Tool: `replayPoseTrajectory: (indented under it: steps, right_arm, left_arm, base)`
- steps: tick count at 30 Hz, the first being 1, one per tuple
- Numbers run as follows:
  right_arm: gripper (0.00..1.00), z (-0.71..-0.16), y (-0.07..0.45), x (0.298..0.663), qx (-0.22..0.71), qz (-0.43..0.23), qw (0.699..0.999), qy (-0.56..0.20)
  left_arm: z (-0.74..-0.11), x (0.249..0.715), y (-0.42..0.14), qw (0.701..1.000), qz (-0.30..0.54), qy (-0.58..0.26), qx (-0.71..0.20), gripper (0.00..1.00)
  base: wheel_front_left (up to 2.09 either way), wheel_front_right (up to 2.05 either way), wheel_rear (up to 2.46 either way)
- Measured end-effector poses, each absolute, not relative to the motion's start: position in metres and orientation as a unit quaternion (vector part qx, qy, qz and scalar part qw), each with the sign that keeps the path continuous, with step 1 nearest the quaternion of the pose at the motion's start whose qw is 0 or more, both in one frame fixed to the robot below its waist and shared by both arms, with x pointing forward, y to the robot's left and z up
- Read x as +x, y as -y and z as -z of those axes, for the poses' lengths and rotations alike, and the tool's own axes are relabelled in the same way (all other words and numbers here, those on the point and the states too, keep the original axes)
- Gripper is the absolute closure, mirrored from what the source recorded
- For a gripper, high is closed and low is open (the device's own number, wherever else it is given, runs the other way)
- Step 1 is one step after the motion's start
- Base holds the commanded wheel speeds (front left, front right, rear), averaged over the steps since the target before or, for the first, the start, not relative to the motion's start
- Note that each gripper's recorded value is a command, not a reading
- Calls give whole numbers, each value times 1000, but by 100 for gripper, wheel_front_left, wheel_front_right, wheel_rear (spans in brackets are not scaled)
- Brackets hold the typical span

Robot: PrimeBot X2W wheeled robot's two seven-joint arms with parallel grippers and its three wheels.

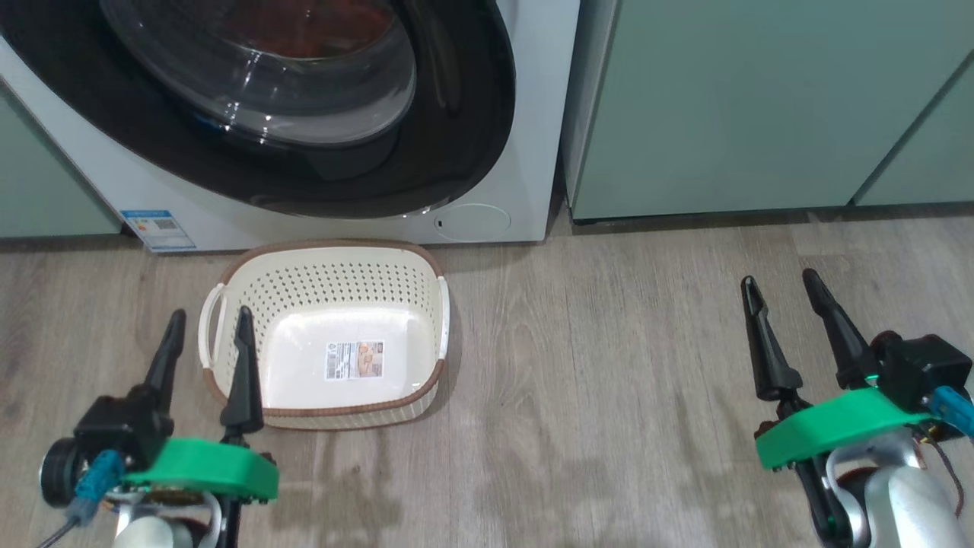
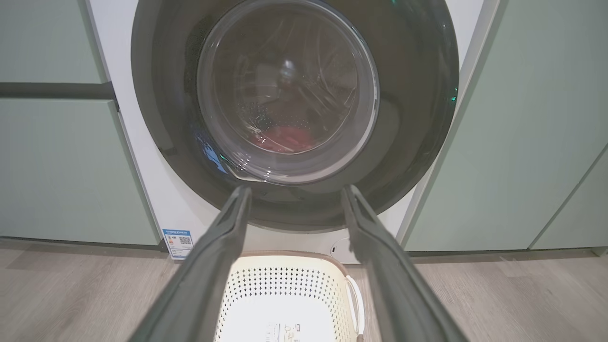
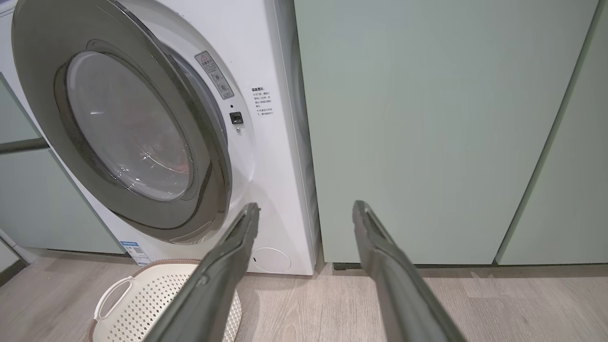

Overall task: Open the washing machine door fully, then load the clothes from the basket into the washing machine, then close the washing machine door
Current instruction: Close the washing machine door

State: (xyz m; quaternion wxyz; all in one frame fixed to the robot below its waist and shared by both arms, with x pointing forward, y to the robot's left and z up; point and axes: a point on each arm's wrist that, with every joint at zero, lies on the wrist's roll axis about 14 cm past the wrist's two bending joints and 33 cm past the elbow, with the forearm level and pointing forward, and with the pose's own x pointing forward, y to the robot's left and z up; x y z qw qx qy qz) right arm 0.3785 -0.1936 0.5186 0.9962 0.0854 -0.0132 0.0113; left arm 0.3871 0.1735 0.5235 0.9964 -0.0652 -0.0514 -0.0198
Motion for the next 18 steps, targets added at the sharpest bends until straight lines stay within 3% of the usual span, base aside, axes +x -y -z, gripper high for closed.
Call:
replayPoseTrajectory:
  steps: [18]
  right_arm:
    - [0,-523,191,375,82,-16,996,16]
  left_arm:
    - [-517,382,-178,998,8,48,-51,0]
  base:
    - [0,0,0]
